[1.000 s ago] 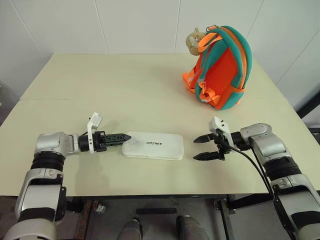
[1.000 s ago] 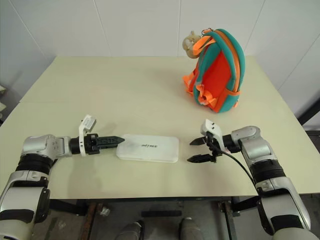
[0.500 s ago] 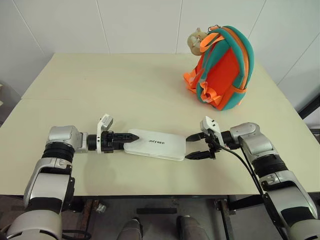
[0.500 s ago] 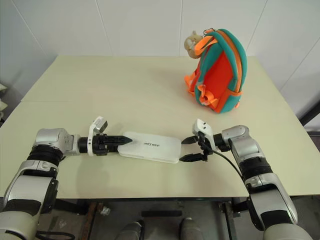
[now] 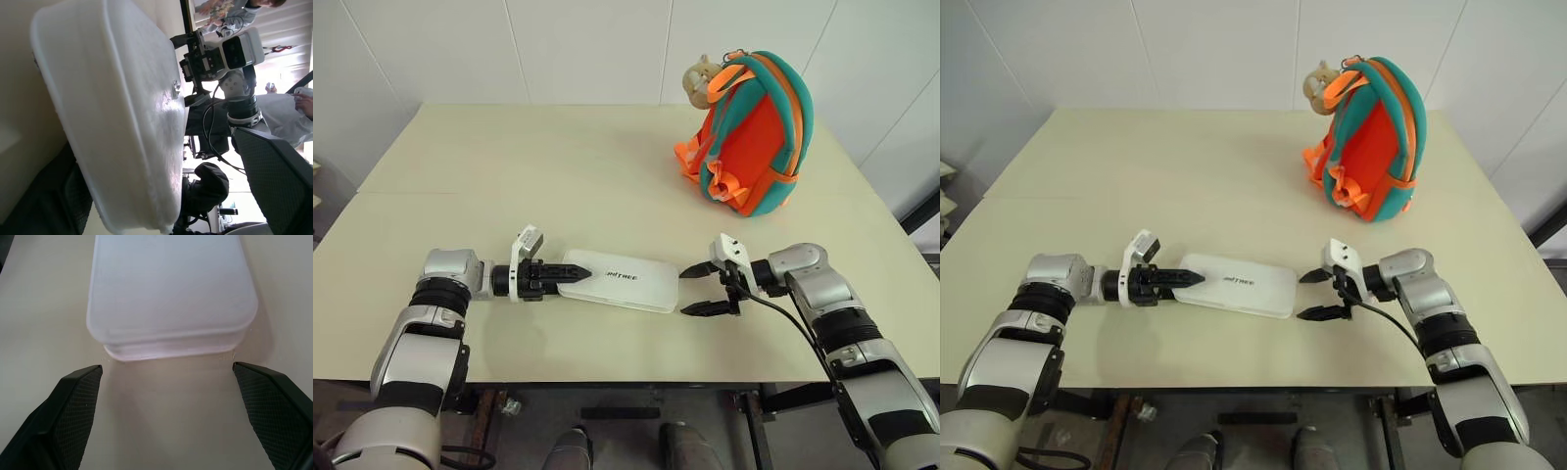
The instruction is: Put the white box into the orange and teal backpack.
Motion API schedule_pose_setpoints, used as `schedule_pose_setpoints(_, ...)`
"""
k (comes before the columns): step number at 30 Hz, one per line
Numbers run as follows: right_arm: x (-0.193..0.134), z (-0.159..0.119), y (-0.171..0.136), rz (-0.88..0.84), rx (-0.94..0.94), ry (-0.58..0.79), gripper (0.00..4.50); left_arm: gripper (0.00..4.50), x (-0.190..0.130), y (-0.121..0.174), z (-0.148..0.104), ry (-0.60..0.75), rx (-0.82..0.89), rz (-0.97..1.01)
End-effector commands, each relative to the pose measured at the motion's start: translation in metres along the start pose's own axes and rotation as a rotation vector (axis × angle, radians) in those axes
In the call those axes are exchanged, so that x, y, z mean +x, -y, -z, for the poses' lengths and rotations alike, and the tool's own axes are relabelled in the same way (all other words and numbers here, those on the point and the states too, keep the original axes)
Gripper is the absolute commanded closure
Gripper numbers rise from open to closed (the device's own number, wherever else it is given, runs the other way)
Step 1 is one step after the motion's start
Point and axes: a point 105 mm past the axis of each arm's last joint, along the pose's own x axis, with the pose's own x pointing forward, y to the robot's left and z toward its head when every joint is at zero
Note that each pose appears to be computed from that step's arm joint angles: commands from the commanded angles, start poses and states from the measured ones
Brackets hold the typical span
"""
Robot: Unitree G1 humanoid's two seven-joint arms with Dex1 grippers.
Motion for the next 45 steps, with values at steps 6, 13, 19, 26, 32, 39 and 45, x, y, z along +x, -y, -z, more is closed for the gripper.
schedule_pose_setpoints(6, -0.015, 0.012, -0.007, 0.023, -0.029, -0.037, 0.0, 3.06, 0.0, 0.013, -0.002, -0.052, 0.025, 0.06)
schedule_pose_setpoints(13, -0.023, 0.027, -0.017, 0.037, -0.006, -0.058, 0.0, 3.11, -0.002, 0.027, 0.005, -0.065, 0.041, 0.142)
schedule_pose_setpoints(19, -0.04, 0.018, -0.004, 0.233, 0.02, 0.031, 0.0, 3.11, -0.02, 0.047, 0.023, -0.03, 0.112, 0.202)
schedule_pose_setpoints(26, -0.102, -0.004, 0.029, 0.646, 0.041, 0.179, 0.0, 3.11, -0.04, 0.054, 0.012, 0.162, 0.293, 0.135)
schedule_pose_setpoints(32, -0.171, -0.026, 0.064, 1.096, 0.018, 0.258, 0.0, 3.11, -0.045, 0.063, 0.002, 0.282, 0.436, 0.085)
schedule_pose_setpoints(39, -0.194, -0.061, 0.097, 1.325, 0.037, 0.342, 0.0, 3.11, -0.039, 0.062, 0.003, 0.311, 0.462, 0.068)
schedule_pose_setpoints(45, -0.175, -0.072, 0.12, 1.295, 0.12, 0.396, 0.0, 3.11, -0.036, 0.064, 0.002, 0.342, 0.468, 0.078)
